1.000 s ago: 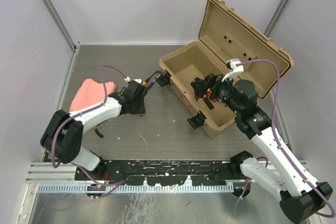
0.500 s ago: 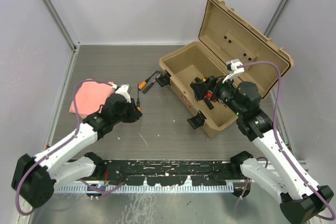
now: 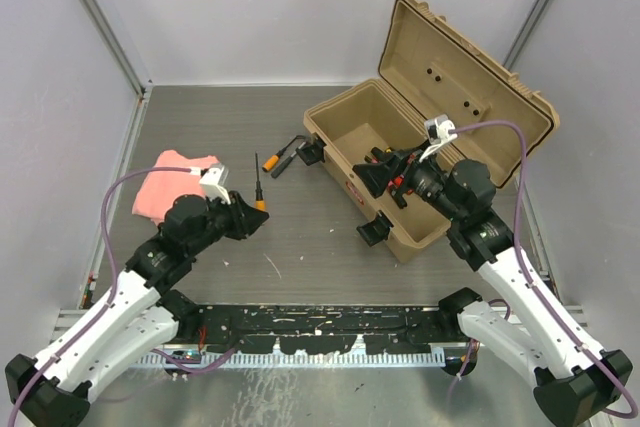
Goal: Pack the tool kit
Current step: Pick up the screwdriver from the center of the board, then place the screwdriver in the toolbox.
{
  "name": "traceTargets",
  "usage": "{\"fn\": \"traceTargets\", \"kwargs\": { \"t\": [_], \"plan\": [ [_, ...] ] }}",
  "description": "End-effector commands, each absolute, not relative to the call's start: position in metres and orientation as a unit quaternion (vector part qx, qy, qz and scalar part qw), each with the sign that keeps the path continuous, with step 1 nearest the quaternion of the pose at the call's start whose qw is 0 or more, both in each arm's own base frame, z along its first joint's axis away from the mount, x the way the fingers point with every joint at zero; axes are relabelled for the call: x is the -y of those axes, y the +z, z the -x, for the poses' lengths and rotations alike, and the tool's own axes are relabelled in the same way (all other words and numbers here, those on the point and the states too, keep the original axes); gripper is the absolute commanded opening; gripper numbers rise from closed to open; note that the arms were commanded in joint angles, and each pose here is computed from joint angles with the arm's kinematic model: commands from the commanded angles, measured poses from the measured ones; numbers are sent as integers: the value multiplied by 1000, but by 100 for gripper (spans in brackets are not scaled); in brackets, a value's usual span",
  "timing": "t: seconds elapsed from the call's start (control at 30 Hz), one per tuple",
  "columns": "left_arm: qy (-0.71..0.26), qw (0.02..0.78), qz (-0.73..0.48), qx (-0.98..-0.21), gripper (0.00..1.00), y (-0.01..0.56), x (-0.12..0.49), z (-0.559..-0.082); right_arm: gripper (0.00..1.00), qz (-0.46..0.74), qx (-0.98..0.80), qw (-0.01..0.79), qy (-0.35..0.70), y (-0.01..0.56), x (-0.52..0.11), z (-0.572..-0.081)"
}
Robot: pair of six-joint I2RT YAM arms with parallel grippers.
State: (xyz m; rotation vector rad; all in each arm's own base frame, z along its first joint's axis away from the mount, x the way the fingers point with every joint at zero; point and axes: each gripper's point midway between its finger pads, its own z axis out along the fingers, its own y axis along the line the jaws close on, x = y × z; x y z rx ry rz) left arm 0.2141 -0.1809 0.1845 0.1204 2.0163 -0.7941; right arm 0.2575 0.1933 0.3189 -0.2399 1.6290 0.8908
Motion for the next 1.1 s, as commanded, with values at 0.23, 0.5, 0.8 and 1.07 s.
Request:
{"fn": "traceTargets", "kwargs": {
  "t": [0.23, 0.5, 0.8, 1.07],
  "plan": [
    [-591, 414, 2, -692, 0, 271, 234, -183, 100, 111, -544, 637, 535, 391, -209, -218],
    [-605, 445, 8, -660, 0, 291, 223, -175, 100, 158, -500, 546, 653, 406, -240, -195],
    [-643, 430, -10, -634, 0, 301, 229, -163, 100, 197, -492, 421, 736, 404, -290, -195],
    [-654, 422, -39, -627, 0, 311, 233, -154, 95, 221, -665, 390, 597, 340, -355, -215]
  ]
}}
